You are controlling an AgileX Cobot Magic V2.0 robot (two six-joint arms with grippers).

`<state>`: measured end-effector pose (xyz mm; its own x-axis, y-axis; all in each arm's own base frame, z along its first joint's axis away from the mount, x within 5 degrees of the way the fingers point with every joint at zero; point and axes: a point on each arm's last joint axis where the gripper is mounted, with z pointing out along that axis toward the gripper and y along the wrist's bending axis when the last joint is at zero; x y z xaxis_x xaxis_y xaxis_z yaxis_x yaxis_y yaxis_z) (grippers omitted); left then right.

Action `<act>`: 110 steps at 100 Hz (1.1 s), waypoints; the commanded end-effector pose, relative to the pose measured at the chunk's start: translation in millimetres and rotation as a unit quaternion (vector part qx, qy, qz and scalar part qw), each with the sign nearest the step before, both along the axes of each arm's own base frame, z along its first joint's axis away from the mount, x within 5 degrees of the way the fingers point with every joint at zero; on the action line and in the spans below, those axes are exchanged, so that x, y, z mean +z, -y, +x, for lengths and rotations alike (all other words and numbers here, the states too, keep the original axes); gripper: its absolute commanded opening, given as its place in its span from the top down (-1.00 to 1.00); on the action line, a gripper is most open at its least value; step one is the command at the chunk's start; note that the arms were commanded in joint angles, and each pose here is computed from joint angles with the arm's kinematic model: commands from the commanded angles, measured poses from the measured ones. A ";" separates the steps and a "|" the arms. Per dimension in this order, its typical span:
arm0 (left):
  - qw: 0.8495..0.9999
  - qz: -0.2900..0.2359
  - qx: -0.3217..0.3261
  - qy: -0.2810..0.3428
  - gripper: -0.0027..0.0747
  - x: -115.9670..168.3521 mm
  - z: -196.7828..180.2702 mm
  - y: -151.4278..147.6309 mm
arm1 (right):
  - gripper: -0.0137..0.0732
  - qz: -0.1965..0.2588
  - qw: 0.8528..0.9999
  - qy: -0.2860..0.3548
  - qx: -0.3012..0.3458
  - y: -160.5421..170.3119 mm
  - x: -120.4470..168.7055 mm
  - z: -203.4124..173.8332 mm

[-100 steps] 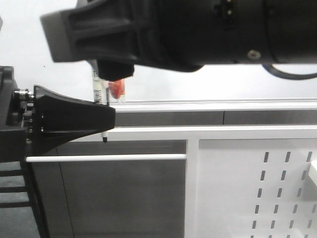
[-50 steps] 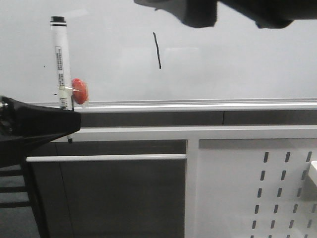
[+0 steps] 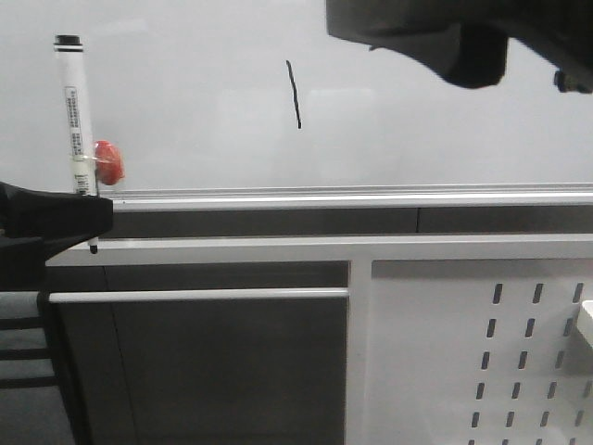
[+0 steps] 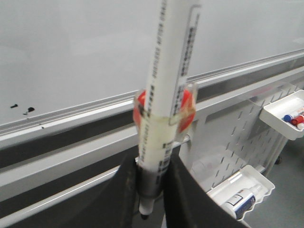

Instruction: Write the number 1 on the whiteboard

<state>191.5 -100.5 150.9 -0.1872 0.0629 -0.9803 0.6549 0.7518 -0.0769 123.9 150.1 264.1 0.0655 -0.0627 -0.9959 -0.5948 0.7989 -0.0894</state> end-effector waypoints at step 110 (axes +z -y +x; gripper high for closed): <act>0.964 -0.078 0.190 0.166 0.99 54.0 33.1 14.9 | -0.09 0.011 1.000 0.023 -0.004 2.4 8.2 -0.5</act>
<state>222.8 -114.9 175.3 -0.0488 0.0124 -0.9987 0.4005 0.9163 -0.0082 122.5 148.8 256.2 0.0313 -0.0916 -0.9953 -0.6036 0.7920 -0.0918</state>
